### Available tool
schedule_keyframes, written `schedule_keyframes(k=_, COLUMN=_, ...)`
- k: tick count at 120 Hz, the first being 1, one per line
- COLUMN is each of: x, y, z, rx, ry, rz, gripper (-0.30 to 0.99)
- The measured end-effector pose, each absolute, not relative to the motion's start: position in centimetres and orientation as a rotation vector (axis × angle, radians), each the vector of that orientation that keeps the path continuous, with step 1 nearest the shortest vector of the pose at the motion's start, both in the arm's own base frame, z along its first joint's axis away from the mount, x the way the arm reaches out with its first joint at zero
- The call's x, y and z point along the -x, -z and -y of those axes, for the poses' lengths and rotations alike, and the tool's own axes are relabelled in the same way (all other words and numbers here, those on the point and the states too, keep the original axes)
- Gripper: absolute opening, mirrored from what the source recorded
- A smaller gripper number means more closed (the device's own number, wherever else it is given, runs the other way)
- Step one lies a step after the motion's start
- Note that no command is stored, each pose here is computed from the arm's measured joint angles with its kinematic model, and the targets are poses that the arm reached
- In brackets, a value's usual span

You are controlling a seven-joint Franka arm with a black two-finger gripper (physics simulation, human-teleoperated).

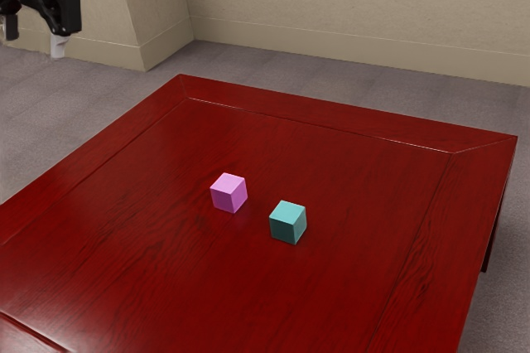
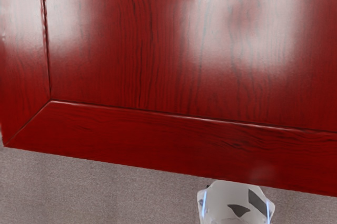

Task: Pick up the blue block with one arm, and put the blue block on the pink block with one arm

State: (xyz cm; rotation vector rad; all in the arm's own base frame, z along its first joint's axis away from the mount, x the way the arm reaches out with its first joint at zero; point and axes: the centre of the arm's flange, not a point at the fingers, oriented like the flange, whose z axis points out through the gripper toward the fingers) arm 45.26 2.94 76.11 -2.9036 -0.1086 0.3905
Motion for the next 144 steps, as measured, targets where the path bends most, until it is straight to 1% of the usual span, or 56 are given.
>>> schedule_keyframes(k=10, x=-47.5, y=-75.8, z=-3.5, rx=2.889, ry=-0.25, rz=0.101, gripper=0.69)
schedule_keyframes(k=19, x=-51.5, y=-72.9, z=-3.5, rx=2.855, ry=-0.232, rz=0.095, gripper=0.69)
schedule_keyframes(k=25, x=-54.0, y=-70.7, z=-1.0, rx=2.84, ry=-0.215, rz=0.019, gripper=0.69)
schedule_keyframes(k=32, x=-57.0, y=-67.3, z=3.1, rx=2.835, ry=-0.215, rz=-0.094, gripper=0.69)
schedule_keyframes(k=39, x=-59.6, y=-63.8, z=5.4, rx=2.829, ry=-0.223, rz=-0.159, gripper=0.69)
schedule_keyframes(k=53, x=-63.5, y=-56.6, z=7.5, rx=2.847, ry=-0.256, rz=-0.226, gripper=0.69)
schedule_keyframes(k=64, x=-65.6, y=-51.4, z=8.7, rx=2.878, ry=-0.27, rz=-0.259, gripper=0.69)
schedule_keyframes(k=77, x=-66.7, y=-46.6, z=9.5, rx=2.925, ry=-0.275, rz=-0.271, gripper=0.69)
schedule_keyframes(k=93, x=-67.0, y=-42.4, z=10.4, rx=3.006, ry=-0.265, rz=-0.24, gripper=0.69)
schedule_keyframes(k=108, x=-66.7, y=-39.4, z=12.4, rx=3.079, ry=-0.244, rz=-0.207, gripper=0.69)
schedule_keyframes(k=122, x=-66.6, y=-38.1, z=14.4, rx=3.121, ry=-0.201, rz=-0.179, gripper=0.69)
schedule_keyframes(k=144, x=-64.7, y=-34.0, z=18.0, rx=3.132, ry=-0.236, rz=-0.175, gripper=0.69)
